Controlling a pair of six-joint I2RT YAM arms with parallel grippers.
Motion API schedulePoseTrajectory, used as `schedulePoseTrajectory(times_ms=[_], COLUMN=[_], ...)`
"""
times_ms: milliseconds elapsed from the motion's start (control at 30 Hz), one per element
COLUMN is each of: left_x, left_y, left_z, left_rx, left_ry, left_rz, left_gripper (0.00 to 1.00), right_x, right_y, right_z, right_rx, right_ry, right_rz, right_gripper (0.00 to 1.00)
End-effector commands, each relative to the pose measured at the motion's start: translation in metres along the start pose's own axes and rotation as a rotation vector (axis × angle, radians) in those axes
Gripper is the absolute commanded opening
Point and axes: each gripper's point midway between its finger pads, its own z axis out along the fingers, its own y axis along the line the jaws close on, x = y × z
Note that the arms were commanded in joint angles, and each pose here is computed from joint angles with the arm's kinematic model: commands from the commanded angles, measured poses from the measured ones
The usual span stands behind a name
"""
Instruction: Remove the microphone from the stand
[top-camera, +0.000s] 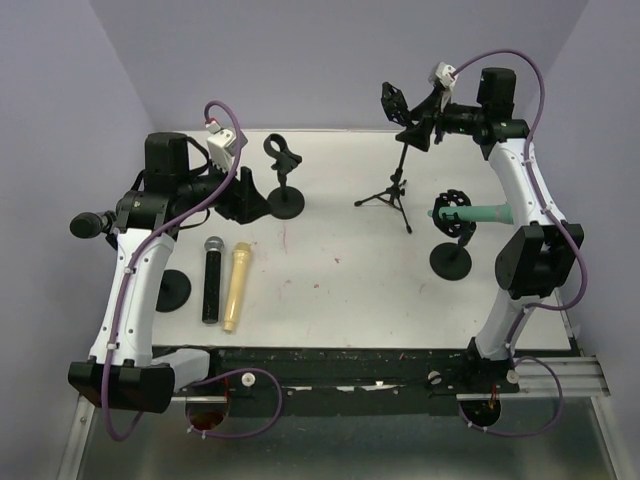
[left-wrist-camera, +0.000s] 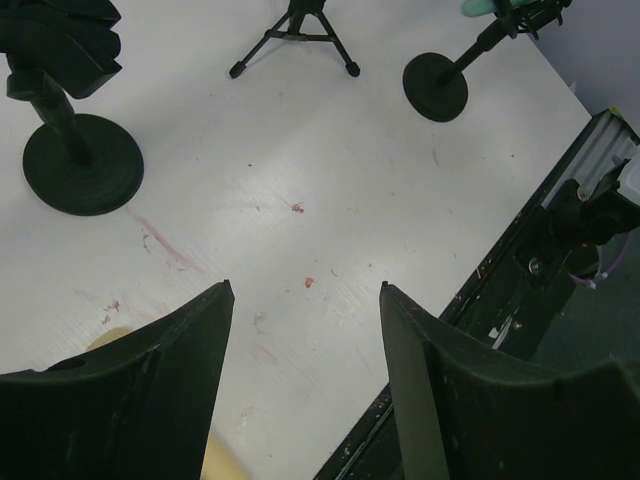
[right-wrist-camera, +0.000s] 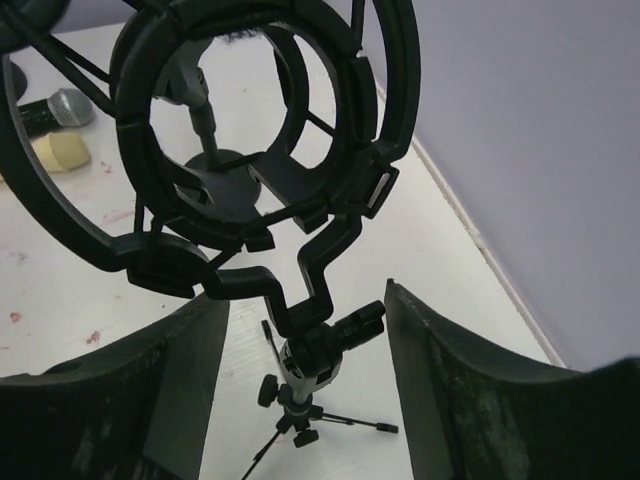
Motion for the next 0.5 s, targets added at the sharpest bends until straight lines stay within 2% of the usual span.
schedulePoseTrajectory(times_ms=[0, 167, 300, 400, 467], left_x=[-0.006, -0.005, -0.006, -0.014, -0.021], left_y=[-0.007, -0.007, -0.001, -0.002, -0.005], left_z=[0.002, 0.004, 0.007, 0.009, 0.011], left_rx=[0.03, 0.025, -0.005, -0.019, -0.019], left_ry=[-0.002, 0.023, 0.048, 0.036, -0.019], left_rz=[0.023, 0.086, 0.134, 0.212, 0.278], left_gripper=[0.68, 0.68, 0.67, 0.67, 0.67], right_x=[-0.002, 0.0, -0.001, -0.028, -0.048], right_y=[-0.008, 0.0, 0.005, 0.017, 0.027], right_z=[0.004, 0.002, 0.002, 0.009, 0.018], right_rx=[-0.006, -0.01, 0.0, 0.022, 0.088], right_ry=[-0.021, -0.013, -0.005, -0.038, -0.063], right_rz=[0.008, 0.029, 0.036, 0.055, 0.046], right_gripper=[0.64, 0.34, 0.17, 0.11, 0.01])
